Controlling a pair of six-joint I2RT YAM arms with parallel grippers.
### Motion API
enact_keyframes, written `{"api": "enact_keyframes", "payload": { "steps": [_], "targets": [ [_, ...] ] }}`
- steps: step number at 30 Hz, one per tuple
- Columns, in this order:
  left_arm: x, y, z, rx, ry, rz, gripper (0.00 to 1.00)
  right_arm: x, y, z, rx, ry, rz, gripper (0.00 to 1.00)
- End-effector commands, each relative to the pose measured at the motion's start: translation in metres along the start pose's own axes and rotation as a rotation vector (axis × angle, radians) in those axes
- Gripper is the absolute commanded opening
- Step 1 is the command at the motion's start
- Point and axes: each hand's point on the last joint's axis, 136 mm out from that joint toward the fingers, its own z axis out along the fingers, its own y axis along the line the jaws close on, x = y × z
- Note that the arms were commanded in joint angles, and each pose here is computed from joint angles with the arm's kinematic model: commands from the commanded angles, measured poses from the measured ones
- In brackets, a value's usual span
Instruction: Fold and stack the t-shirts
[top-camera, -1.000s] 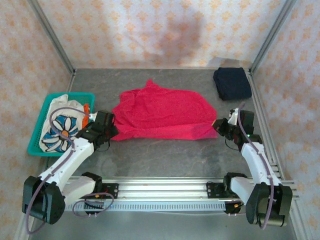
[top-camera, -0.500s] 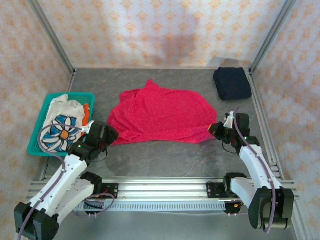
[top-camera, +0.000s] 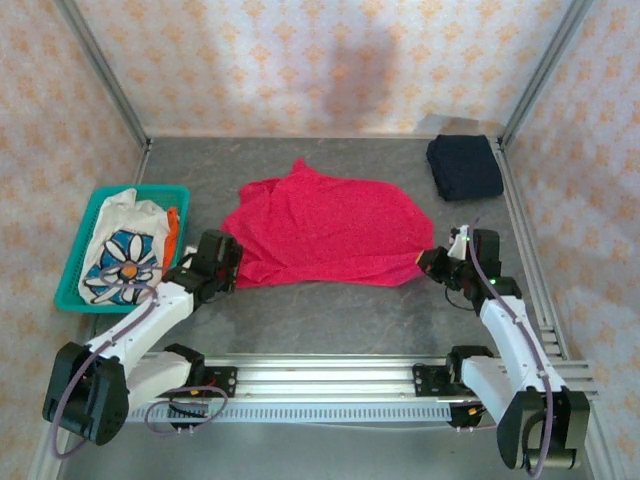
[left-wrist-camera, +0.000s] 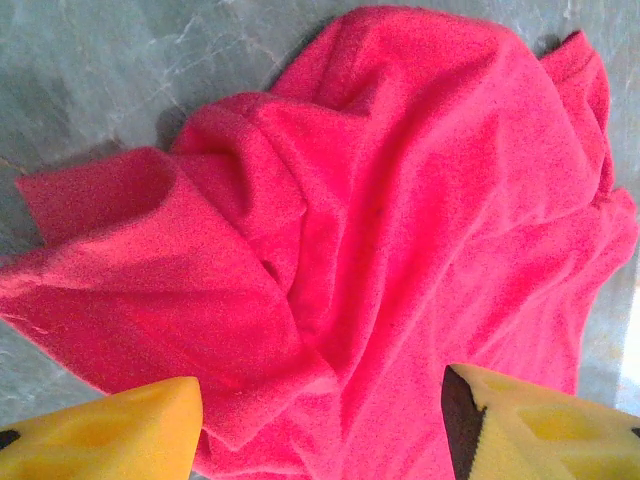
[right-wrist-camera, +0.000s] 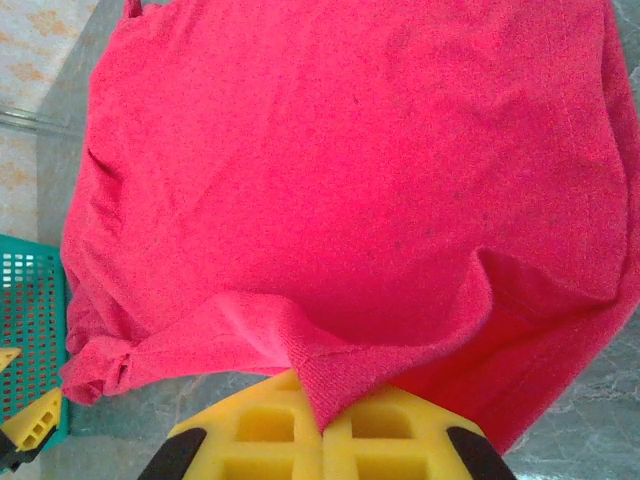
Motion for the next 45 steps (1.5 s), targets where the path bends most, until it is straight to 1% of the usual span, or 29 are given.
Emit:
{"api": "enact_keyframes", "payload": {
  "steps": [1, 2, 4, 7, 11, 14, 17, 19, 21, 25, 30, 31, 35, 38, 45],
  "targets": [
    [0.001, 0.014, 0.005, -0.042, -0.008, -0.146, 0.65, -0.001, 0.000, -0.004, 0.022, -0.010, -0.011, 0.00],
    [0.000, 0.019, 0.003, -0.069, -0.011, -0.154, 0.68, -0.002, 0.000, -0.004, 0.024, -0.010, -0.012, 0.00],
    [-0.001, 0.029, -0.002, -0.104, -0.018, -0.175, 0.69, -0.003, 0.000, -0.004, 0.026, -0.011, -0.013, 0.00],
    [0.000, 0.033, -0.007, -0.111, -0.007, -0.192, 0.69, -0.004, -0.001, -0.003, 0.029, -0.011, -0.013, 0.00],
    [0.004, 0.032, -0.016, -0.134, 0.022, -0.171, 0.69, -0.004, -0.001, -0.002, 0.031, -0.007, -0.005, 0.00],
    [0.013, 0.033, -0.010, -0.134, 0.069, -0.191, 0.70, -0.004, 0.000, -0.002, 0.027, -0.008, -0.003, 0.00],
    [0.013, 0.029, -0.001, -0.115, 0.064, -0.207, 0.68, -0.006, 0.001, -0.001, 0.021, -0.012, 0.000, 0.00],
    [0.013, 0.019, 0.002, -0.090, 0.059, -0.197, 0.65, -0.006, 0.002, -0.002, 0.017, -0.010, 0.000, 0.00],
    [0.013, 0.016, 0.005, -0.105, 0.053, -0.182, 0.61, -0.006, 0.003, -0.003, 0.016, -0.012, -0.001, 0.00],
    [0.023, 0.020, 0.023, -0.132, 0.093, -0.208, 0.60, -0.007, 0.005, -0.004, 0.010, -0.018, -0.003, 0.00],
    [0.013, 0.014, 0.025, -0.123, 0.034, -0.198, 0.51, -0.004, 0.004, -0.005, 0.008, -0.013, 0.003, 0.00],
    [0.009, 0.013, 0.023, -0.128, 0.018, -0.192, 0.47, -0.003, 0.003, -0.005, 0.008, -0.013, 0.004, 0.00],
    [0.001, 0.009, 0.017, -0.122, -0.013, -0.178, 0.22, -0.003, 0.003, -0.005, 0.011, -0.013, 0.000, 0.00],
    [-0.002, 0.009, 0.013, -0.125, -0.023, -0.165, 0.00, -0.005, 0.005, -0.005, 0.007, -0.019, 0.001, 0.00],
    [-0.004, 0.013, 0.012, -0.125, -0.025, -0.142, 0.00, -0.011, 0.012, -0.008, -0.007, -0.028, -0.007, 0.00]
  ]
}}
